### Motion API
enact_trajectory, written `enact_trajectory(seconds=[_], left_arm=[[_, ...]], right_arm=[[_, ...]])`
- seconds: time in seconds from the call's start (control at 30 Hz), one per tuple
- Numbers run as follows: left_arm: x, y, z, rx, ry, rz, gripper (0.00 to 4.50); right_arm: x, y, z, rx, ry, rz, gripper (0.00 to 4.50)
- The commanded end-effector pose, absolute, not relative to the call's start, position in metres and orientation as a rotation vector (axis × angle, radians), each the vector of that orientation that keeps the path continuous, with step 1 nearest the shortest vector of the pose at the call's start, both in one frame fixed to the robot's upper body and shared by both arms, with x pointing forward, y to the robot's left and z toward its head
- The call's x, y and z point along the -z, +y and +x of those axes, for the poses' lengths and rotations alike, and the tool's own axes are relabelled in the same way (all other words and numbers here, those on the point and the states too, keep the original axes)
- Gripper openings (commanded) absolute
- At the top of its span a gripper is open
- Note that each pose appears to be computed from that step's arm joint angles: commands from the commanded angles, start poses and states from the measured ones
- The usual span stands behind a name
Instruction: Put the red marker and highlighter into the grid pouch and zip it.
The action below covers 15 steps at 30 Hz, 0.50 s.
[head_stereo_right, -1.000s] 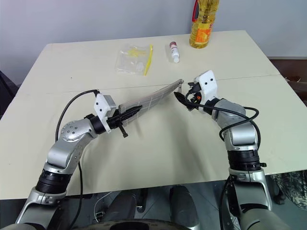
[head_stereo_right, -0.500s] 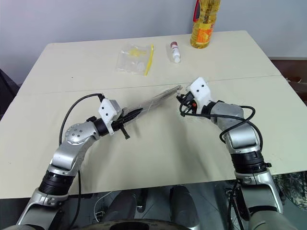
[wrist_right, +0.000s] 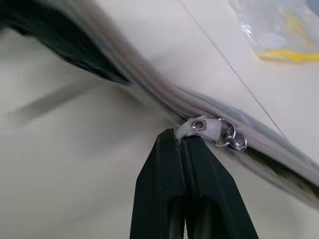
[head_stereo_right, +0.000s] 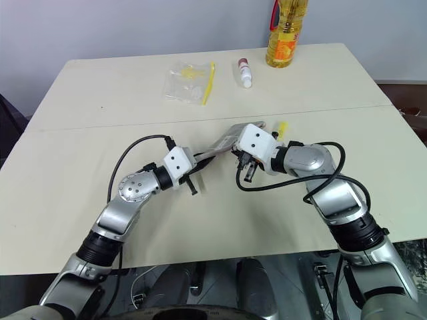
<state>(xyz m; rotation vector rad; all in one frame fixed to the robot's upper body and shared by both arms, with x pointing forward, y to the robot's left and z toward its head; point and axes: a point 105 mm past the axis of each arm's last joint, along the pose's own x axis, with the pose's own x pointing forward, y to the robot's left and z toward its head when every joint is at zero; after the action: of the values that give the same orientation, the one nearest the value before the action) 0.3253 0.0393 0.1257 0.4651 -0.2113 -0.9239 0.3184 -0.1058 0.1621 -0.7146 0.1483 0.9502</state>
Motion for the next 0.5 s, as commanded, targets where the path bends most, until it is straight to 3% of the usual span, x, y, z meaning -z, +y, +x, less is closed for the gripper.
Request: enact_trajectory(seconds=[0.03, 0.17, 0.5], left_arm=[[-0.129, 0.026, 0.328, 0.938, -0.245, 0.481, 0.00], [-0.126, 0.013, 0.335, 0.942, -0.246, 0.483, 0.00], [-0.128, -0.002, 0.334, 0.960, -0.267, 0.438, 0.00]], right_arm=[[-0.167, -0.091, 0.296, -1.061, 0.114, -0.750, 0.03], [-0.160, -0.081, 0.277, -1.143, 0.130, -0.765, 0.03], [-0.154, -0.074, 0.273, -1.122, 0.150, -0.771, 0.03]])
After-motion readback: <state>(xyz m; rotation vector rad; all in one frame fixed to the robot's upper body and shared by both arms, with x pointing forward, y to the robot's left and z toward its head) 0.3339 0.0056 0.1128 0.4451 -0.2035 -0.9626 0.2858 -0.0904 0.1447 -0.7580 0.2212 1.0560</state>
